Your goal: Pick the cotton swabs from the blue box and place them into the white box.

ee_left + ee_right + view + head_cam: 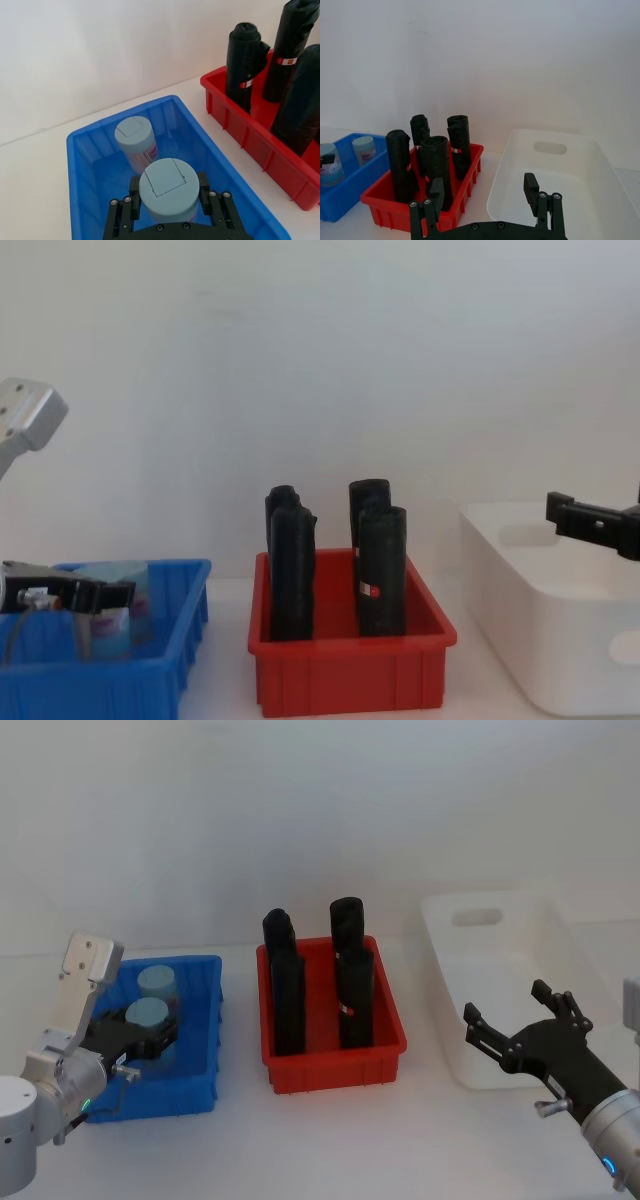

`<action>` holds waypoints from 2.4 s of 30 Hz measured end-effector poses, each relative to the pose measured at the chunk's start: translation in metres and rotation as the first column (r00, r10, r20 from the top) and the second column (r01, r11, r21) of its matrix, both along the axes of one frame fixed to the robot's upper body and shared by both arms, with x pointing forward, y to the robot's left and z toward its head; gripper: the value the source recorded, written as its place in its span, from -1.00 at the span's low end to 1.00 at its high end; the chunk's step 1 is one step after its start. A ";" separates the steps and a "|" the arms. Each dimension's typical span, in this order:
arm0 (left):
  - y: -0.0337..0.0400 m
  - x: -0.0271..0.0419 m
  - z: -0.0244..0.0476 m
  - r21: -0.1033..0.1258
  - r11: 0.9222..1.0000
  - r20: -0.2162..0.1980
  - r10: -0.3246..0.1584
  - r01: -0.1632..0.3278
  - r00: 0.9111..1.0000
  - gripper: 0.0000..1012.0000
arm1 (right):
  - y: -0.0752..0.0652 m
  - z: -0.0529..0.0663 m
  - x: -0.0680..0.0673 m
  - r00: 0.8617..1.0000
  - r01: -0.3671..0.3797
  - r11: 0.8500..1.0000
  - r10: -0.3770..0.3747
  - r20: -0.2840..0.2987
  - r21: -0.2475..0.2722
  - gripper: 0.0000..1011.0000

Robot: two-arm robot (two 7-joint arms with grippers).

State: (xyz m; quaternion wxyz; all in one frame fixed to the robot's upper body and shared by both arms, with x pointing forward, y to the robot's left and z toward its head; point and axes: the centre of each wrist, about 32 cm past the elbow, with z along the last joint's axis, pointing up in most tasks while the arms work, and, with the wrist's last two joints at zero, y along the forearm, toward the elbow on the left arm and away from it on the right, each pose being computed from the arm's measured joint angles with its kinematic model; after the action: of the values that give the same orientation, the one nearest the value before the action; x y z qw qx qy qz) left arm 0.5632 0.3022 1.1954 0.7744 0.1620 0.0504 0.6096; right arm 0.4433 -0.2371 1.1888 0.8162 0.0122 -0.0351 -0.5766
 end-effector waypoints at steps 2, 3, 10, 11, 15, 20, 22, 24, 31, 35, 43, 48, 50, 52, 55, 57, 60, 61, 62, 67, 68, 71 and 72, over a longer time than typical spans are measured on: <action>-0.0008 -0.0013 0.0056 0.002 1.000 0.011 -0.014 0.014 1.000 0.33 | 0.000 0.000 0.000 1.000 0.000 1.000 0.000 0.000 0.000 0.98; -0.0011 -0.0018 0.0073 0.002 1.000 0.014 -0.019 0.018 1.000 0.33 | 0.000 0.000 0.000 1.000 0.000 1.000 0.000 0.000 0.000 0.98; -0.0041 -0.0064 0.0272 0.003 0.996 0.039 -0.085 0.085 0.996 0.33 | 0.000 0.000 0.000 1.000 0.000 1.000 0.000 0.000 0.000 0.98; -0.0042 -0.0069 0.0293 0.003 0.996 0.042 -0.092 0.092 0.995 0.33 | 0.000 0.000 0.000 1.000 0.000 1.000 0.000 0.000 0.000 0.98; -0.0062 -0.0092 0.0408 0.001 0.991 0.054 -0.135 0.135 0.989 0.33 | 0.000 0.000 0.000 1.000 0.000 1.000 0.000 0.000 0.000 0.98; -0.0087 -0.0116 0.0541 -0.005 0.981 0.067 -0.192 0.193 0.979 0.33 | 0.000 0.000 0.000 1.000 0.000 1.000 0.000 0.000 0.000 0.98; -0.0099 -0.0123 0.0602 -0.011 0.975 0.071 -0.220 0.222 0.973 0.33 | 0.000 0.000 0.000 1.000 0.000 1.000 0.000 0.000 0.000 0.98; -0.0113 -0.0127 0.0657 -0.018 0.967 0.072 -0.252 0.254 0.965 0.33 | 0.000 0.000 0.000 1.000 0.000 1.000 0.000 0.000 0.000 0.98; -0.0170 -0.0124 0.0816 -0.040 0.936 0.072 -0.347 0.350 0.935 0.33 | 0.000 0.000 0.000 1.000 0.000 1.000 0.000 0.000 0.000 0.98; -0.0220 -0.0115 0.0889 -0.052 0.914 0.067 -0.400 0.403 0.914 0.33 | 0.000 0.000 0.000 1.000 0.000 1.000 0.000 0.000 0.000 0.98; -0.0352 -0.0088 0.1022 -0.070 0.859 0.061 -0.504 0.508 0.861 0.33 | 0.000 0.000 0.000 1.000 0.000 1.000 0.000 0.000 0.000 0.98; -0.0430 -0.0077 0.1090 -0.072 0.828 0.059 -0.553 0.556 0.831 0.33 | 0.000 0.000 0.000 1.000 0.000 1.000 0.000 0.000 0.000 0.98; -0.0445 -0.0076 0.1104 -0.072 0.822 0.059 -0.562 0.565 0.825 0.33 | 0.000 0.000 0.000 1.000 0.000 1.000 0.000 0.000 0.000 0.98; -0.0467 -0.0073 0.1123 -0.073 0.813 0.058 -0.575 0.578 0.816 0.33 | 0.000 0.000 0.000 1.000 0.000 1.000 0.000 0.000 0.000 0.98; -0.0485 -0.0071 0.1140 -0.073 0.805 0.057 -0.586 0.589 0.808 0.33 | 0.000 0.000 0.000 1.000 0.000 1.000 0.000 0.000 0.000 0.98; -0.0503 -0.0069 0.1156 -0.074 0.797 0.056 -0.597 0.600 0.800 0.33 | 0.000 0.000 0.000 1.000 0.000 1.000 0.000 0.000 0.000 0.98; -0.0516 -0.0069 0.1167 -0.074 0.791 0.056 -0.605 0.607 0.795 0.33 | 0.000 0.000 0.000 1.000 0.000 1.000 0.000 0.000 0.000 0.98; -0.0519 -0.0069 0.1169 -0.074 0.790 0.055 -0.607 0.609 0.793 0.33 | 0.000 0.000 0.000 1.000 0.000 1.000 0.000 0.000 0.000 0.98; -0.0525 -0.0068 0.1175 -0.074 0.787 0.055 -0.610 0.612 0.791 0.33 | 0.000 0.000 0.000 1.000 0.000 1.000 0.000 0.000 0.000 0.98; -0.0539 -0.0066 0.1187 -0.074 0.781 0.054 -0.618 0.621 0.784 0.33 | 0.000 0.000 0.000 1.000 0.000 1.000 0.000 0.000 0.000 0.98; -0.0543 -0.0066 0.1190 -0.075 0.779 0.054 -0.621 0.623 0.782 0.33 | 0.000 0.000 0.000 1.000 -0.001 1.000 0.001 0.000 0.000 0.98; -0.0548 -0.0066 0.1195 -0.075 0.777 0.054 -0.623 0.625 0.780 0.33 | 0.000 0.001 0.000 1.000 -0.010 1.000 0.010 0.001 -0.005 0.98; -0.0551 -0.0066 0.1198 -0.075 0.775 0.054 -0.625 0.627 0.779 0.33 | 0.000 0.001 0.001 1.000 -0.014 1.000 0.014 0.001 -0.007 0.98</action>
State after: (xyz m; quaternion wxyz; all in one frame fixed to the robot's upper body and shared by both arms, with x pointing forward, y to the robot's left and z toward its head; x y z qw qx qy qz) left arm 0.5566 0.2472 1.3152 0.9399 0.1271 0.0105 0.3167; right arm 0.4440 -0.2367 1.1895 0.8203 0.0101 -0.0374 -0.5706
